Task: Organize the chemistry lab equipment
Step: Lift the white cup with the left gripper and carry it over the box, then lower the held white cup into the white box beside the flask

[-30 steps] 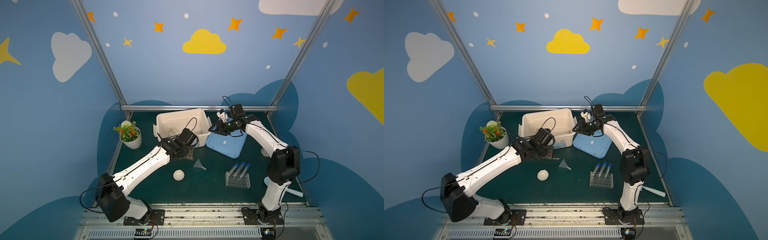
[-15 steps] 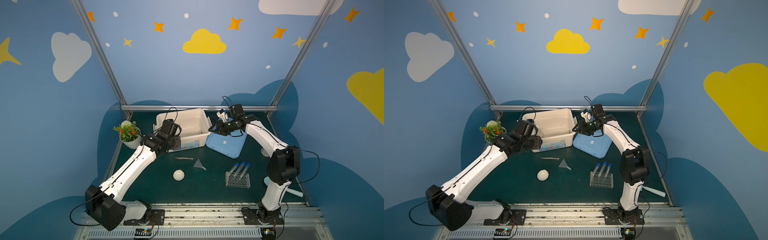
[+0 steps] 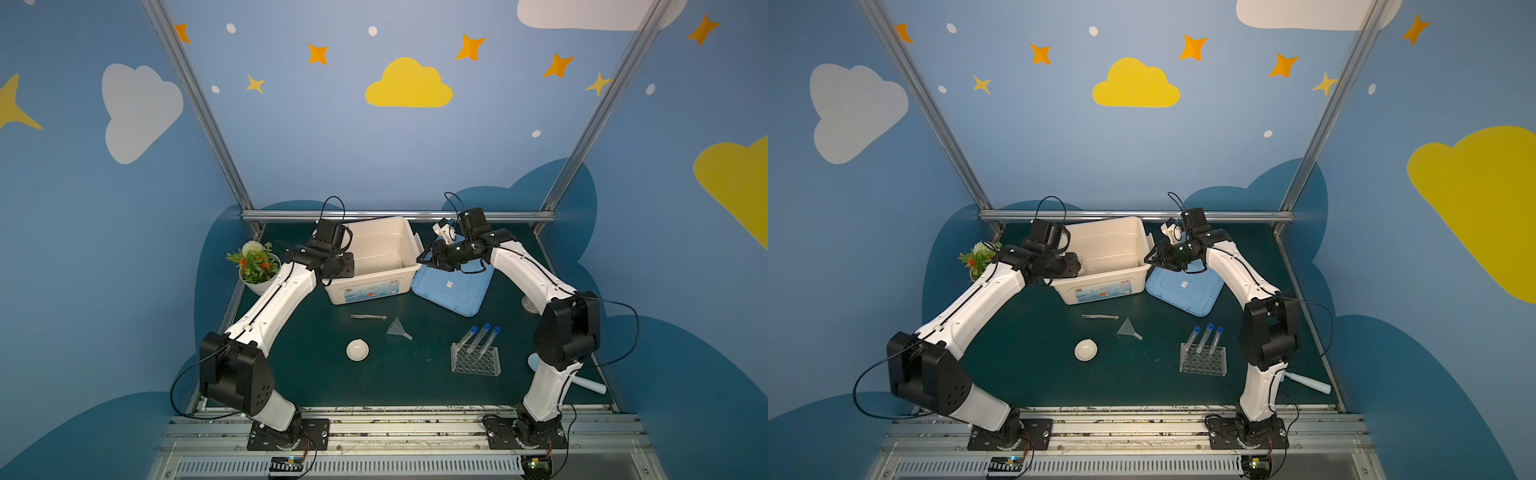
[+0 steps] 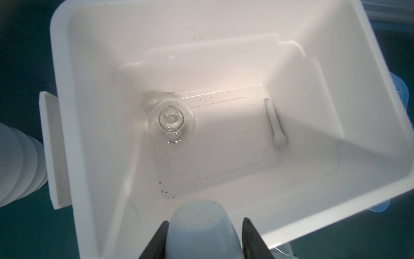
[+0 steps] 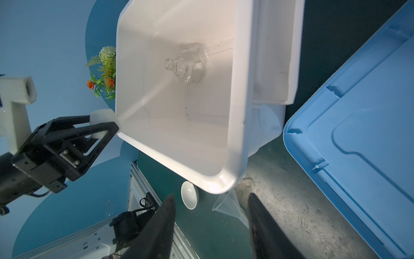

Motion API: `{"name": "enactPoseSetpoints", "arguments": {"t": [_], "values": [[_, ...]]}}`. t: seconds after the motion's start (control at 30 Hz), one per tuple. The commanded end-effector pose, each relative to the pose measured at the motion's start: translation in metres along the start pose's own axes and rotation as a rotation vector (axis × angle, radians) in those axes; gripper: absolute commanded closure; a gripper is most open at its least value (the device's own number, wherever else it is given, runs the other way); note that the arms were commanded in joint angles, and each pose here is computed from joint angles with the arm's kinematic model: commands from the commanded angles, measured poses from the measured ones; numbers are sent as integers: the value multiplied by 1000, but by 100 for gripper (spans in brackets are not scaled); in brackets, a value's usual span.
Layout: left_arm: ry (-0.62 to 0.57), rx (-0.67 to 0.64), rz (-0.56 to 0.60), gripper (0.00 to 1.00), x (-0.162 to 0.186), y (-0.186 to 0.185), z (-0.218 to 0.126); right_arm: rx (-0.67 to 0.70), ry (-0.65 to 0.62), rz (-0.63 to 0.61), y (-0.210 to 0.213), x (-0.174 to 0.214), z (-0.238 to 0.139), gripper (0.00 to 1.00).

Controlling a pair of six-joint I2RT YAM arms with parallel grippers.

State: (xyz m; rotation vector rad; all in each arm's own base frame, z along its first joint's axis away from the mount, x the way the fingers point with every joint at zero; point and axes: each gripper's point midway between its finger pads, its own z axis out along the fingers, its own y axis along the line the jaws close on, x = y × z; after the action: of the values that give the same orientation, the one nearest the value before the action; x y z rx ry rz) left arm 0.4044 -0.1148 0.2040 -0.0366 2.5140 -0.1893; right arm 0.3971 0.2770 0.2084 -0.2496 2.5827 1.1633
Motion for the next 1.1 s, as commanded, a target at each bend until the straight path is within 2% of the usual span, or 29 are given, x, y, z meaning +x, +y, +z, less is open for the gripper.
{"name": "enactPoseSetpoints", "arguments": {"t": [0.0,0.67,1.07], "values": [[34,12,34,69,-3,2,14,-25,-7,-24,12,-2,-6,48],[271,11,61,70,25,10,89,-66,-36,-106,33,-8,-12,47],[354,35,50,70,41,15,107,-95,-24,-144,49,-12,0,47]]}}
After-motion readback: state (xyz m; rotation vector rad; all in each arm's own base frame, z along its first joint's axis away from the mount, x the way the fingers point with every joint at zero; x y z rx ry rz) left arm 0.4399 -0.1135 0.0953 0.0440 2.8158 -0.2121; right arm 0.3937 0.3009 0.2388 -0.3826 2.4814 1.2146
